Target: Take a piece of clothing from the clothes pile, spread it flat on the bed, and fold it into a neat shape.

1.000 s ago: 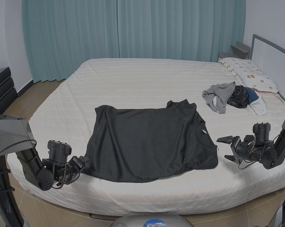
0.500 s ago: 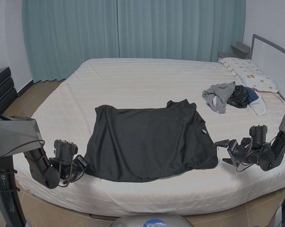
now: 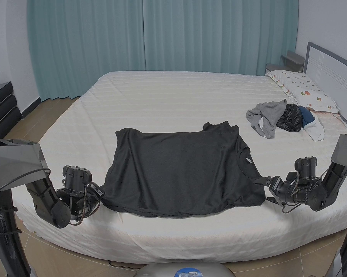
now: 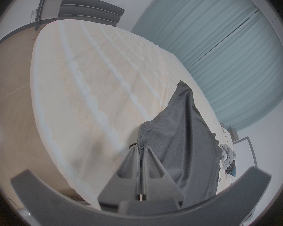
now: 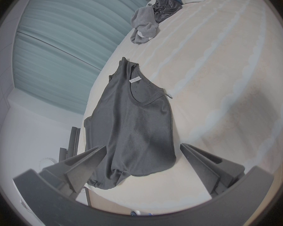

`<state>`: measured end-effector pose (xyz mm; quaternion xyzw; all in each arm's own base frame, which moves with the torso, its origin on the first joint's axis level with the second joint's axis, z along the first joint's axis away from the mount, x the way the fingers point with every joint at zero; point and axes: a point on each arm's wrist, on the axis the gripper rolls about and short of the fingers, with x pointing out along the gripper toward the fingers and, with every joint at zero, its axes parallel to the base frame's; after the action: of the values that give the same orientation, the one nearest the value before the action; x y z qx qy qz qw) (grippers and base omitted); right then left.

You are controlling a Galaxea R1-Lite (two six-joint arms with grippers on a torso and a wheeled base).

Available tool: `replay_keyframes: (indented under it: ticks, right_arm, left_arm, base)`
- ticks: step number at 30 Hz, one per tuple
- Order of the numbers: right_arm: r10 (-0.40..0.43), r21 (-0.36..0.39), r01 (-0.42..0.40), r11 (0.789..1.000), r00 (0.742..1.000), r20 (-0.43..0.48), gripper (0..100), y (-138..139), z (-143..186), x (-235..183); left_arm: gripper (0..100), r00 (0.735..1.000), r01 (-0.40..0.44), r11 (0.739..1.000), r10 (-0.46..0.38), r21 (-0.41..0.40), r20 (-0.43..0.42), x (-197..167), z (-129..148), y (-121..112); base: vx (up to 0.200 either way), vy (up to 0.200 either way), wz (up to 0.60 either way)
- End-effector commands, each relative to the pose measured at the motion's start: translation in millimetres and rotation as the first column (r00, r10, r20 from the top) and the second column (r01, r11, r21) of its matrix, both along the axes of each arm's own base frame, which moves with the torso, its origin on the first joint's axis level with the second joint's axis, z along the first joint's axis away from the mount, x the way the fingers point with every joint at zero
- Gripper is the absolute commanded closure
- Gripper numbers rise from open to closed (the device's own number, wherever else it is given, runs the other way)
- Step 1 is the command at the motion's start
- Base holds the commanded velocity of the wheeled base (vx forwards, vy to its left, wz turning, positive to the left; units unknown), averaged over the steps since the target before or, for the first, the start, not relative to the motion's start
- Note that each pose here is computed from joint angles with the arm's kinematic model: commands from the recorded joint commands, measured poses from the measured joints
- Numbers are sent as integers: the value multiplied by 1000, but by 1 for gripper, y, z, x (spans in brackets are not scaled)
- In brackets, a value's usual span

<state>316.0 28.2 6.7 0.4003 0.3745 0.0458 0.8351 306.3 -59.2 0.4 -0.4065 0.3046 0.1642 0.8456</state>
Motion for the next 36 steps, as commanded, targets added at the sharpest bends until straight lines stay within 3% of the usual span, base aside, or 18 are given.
replay_keyframes:
  ticks: [1, 3, 4, 10, 15, 22, 30, 36]
  right_arm:
    - [15, -18, -15, 1000, 1000, -25, 0, 9, -18, 13]
    - [5, -37, -6, 999, 1000, -27, 0, 13, -25, 20]
    - [5, -36, -6, 999, 1000, -18, 100, 13, -25, 23]
    - [-10, -31, 11, 999, 999, 54, 100, 11, -10, 37]
    - [-33, -19, 37, 999, 989, 144, 100, 5, 11, 60]
    - [-42, -11, 44, 999, 987, 154, 100, 6, 33, 101]
    - [-36, -13, 38, 999, 990, 138, 100, 14, 28, 146]
    - [-87, -52, 97, 994, 981, 174, 100, 26, 7, 174]
  left_arm:
    - [100, 1000, -1, 1000, 1, -3, 16, -1, 3, 0]
    - [100, 1000, -2, 1000, 2, -5, 22, -1, 5, 0]
    - [100, 1000, -2, 1000, 2, -6, 25, -1, 6, 0]
    - [100, 999, -12, 1000, 13, -12, 49, 2, 11, 0]
    - [100, 987, -97, 995, 99, -19, 130, 16, 15, 7]
    - [100, 970, -130, 991, 133, -30, 204, 29, 7, 7]
    - [100, 965, -156, 987, 159, -34, 207, 35, 1, 6]
    - [100, 964, -165, 985, 171, -49, 205, 37, -2, 6]
  base:
    - [0, 0, 0]
    - [0, 0, 0]
    - [0, 0, 0]
    - [0, 0, 0]
    - [0, 0, 0]
    - [0, 0, 0]
    - [0, 0, 0]
    - [0, 0, 0]
